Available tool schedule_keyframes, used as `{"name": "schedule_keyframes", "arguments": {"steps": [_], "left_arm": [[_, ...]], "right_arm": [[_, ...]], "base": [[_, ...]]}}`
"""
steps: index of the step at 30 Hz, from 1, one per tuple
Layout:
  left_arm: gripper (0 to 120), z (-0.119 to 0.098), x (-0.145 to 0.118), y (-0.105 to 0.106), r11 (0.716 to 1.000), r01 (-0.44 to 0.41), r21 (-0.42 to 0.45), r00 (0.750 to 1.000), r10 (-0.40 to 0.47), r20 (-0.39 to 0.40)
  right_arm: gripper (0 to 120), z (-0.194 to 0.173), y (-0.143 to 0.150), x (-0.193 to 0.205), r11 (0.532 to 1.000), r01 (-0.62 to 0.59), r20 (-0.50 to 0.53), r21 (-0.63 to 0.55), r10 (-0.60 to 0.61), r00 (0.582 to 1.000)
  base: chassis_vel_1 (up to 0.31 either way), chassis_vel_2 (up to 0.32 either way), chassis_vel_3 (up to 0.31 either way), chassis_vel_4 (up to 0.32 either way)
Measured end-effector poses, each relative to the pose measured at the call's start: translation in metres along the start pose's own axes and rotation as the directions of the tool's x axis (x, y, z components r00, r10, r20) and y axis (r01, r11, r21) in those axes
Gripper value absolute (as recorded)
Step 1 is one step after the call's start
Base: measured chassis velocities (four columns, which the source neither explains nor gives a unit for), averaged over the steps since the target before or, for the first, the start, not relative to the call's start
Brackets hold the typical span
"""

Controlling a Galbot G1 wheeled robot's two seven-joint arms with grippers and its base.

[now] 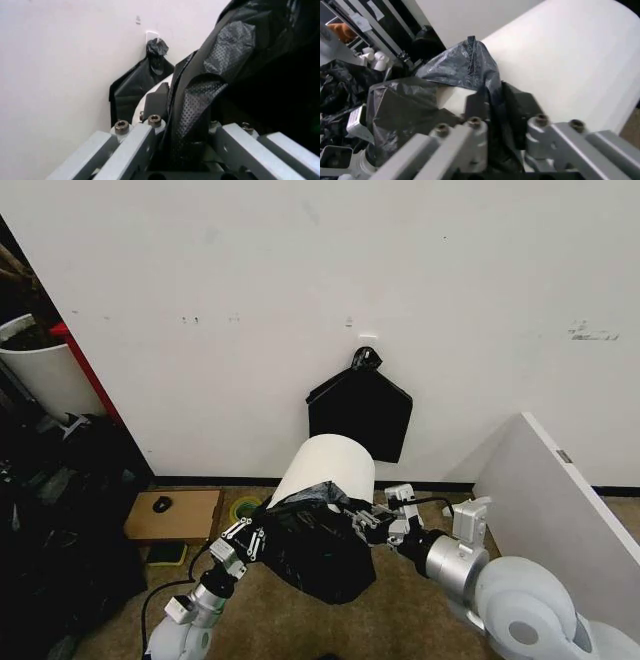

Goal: Place the garbage bag over the trash bin.

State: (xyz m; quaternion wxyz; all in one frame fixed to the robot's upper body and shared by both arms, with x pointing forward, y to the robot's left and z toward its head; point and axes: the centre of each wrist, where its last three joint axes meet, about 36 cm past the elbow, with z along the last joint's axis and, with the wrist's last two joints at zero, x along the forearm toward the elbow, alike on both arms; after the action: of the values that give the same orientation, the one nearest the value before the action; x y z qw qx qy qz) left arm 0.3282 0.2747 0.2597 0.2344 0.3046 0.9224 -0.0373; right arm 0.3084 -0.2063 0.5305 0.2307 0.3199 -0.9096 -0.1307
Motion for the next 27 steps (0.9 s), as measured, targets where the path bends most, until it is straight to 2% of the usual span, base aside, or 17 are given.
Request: {"name": "schedule_keyframes", "arguments": {"steps": [2, 7, 12, 18, 22, 25, 27], "left_arm": [[0, 0.001, 0.001, -0.001, 1.000, -0.003, 0.001, 1.000, 0.003, -0.004], [0, 0.002, 0.001, -0.003, 1.000, -0.025, 0.007, 1.000, 0.025, -0.006], [0, -0.002, 0.000, -0.004, 0.998, -0.062, 0.028, 0.998, 0.062, 0.002], [0, -0.013, 0.001, 0.008, 0.994, -0.105, 0.039, 0.995, 0.105, 0.001], [0, -0.015, 0.001, 0.012, 0.995, -0.098, 0.032, 0.995, 0.098, 0.001], [0, -0.012, 0.002, 0.015, 0.998, -0.047, 0.036, 0.999, 0.047, -0.011], [0, -0.009, 0.003, 0.015, 0.999, -0.022, 0.049, 0.999, 0.023, -0.022]], "right_arm": [[0, 0.001, -0.001, -0.001, 1.000, 0.006, 0.019, 0.007, -0.006, 1.000], [0, 0.009, -0.012, -0.009, 0.999, 0.035, 0.086, 0.026, -0.037, 0.996], [0, 0.021, -0.036, -0.021, 0.995, 0.073, 0.150, 0.067, -0.083, 0.985], [0, 0.036, -0.079, -0.031, 0.980, 0.160, 0.222, 0.121, -0.184, 0.957], [0, 0.037, -0.086, -0.032, 0.970, 0.196, 0.242, 0.143, -0.226, 0.944], [0, 0.039, -0.087, -0.031, 0.959, 0.226, 0.274, 0.172, -0.267, 0.924], [8, 0.040, -0.088, -0.032, 0.953, 0.222, 0.303, 0.204, -0.277, 0.912]], "base": [[0.000, 0.000, 0.000, 0.000], [0.000, 0.000, 0.000, 0.000], [0.000, 0.000, 0.000, 0.000], [0.000, 0.000, 0.000, 0.000], [0.000, 0.000, 0.000, 0.000], [0.000, 0.000, 0.000, 0.000], [0.000, 0.000, 0.000, 0.000]]}}
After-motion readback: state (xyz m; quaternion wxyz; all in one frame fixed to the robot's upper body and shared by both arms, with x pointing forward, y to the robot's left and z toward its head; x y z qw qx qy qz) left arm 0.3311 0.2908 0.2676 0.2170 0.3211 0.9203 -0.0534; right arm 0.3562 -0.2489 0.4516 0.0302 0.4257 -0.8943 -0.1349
